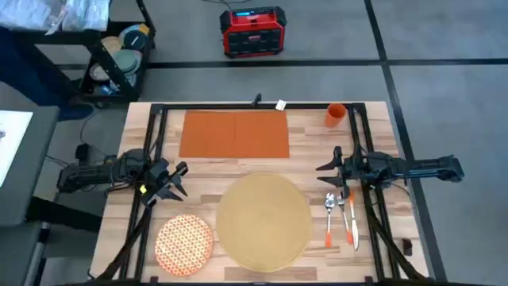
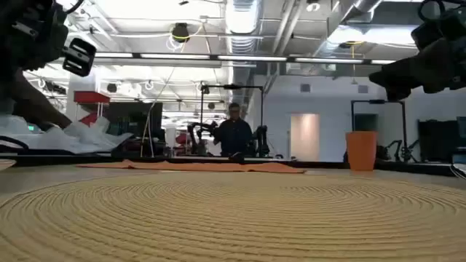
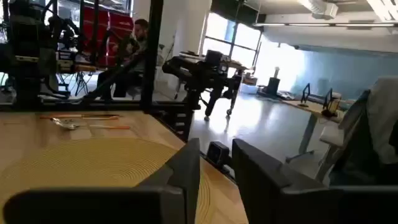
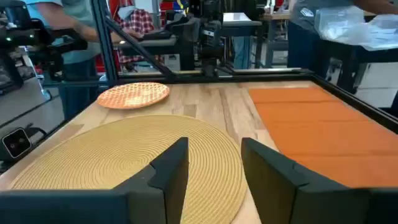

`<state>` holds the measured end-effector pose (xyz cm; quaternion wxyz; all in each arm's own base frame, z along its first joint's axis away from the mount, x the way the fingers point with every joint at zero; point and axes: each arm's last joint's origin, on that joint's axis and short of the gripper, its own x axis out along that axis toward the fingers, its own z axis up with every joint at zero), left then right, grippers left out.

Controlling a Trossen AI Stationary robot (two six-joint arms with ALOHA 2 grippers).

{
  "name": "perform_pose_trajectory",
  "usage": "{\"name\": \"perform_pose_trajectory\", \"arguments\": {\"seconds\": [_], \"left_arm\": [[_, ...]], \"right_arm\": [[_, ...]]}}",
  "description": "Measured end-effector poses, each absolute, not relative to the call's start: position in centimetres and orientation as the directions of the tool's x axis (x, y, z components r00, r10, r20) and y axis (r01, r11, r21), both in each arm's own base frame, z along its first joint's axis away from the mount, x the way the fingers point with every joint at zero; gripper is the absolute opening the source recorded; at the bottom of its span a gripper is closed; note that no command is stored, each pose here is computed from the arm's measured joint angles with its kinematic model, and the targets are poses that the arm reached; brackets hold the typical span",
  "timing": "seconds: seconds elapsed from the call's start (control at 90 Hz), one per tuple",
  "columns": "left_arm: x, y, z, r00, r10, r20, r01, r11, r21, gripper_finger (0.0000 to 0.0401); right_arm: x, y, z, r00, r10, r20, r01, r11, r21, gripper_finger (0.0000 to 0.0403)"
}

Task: Set table place

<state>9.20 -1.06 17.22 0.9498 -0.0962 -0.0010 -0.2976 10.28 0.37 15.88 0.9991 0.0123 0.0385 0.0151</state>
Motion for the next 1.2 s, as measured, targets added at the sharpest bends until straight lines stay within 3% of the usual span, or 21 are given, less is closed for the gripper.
{"name": "perform_pose_trajectory", "arguments": {"seconds": [1.2], "left_arm": [[9.20,-1.06,17.24,0.823,-0.565,0.061,0.565,0.805,-0.180,0.0076]], "right_arm": [[10.28,0.37,15.88,0.997,0.031,-0.077,-0.029,0.999,0.026,0.0137]]}}
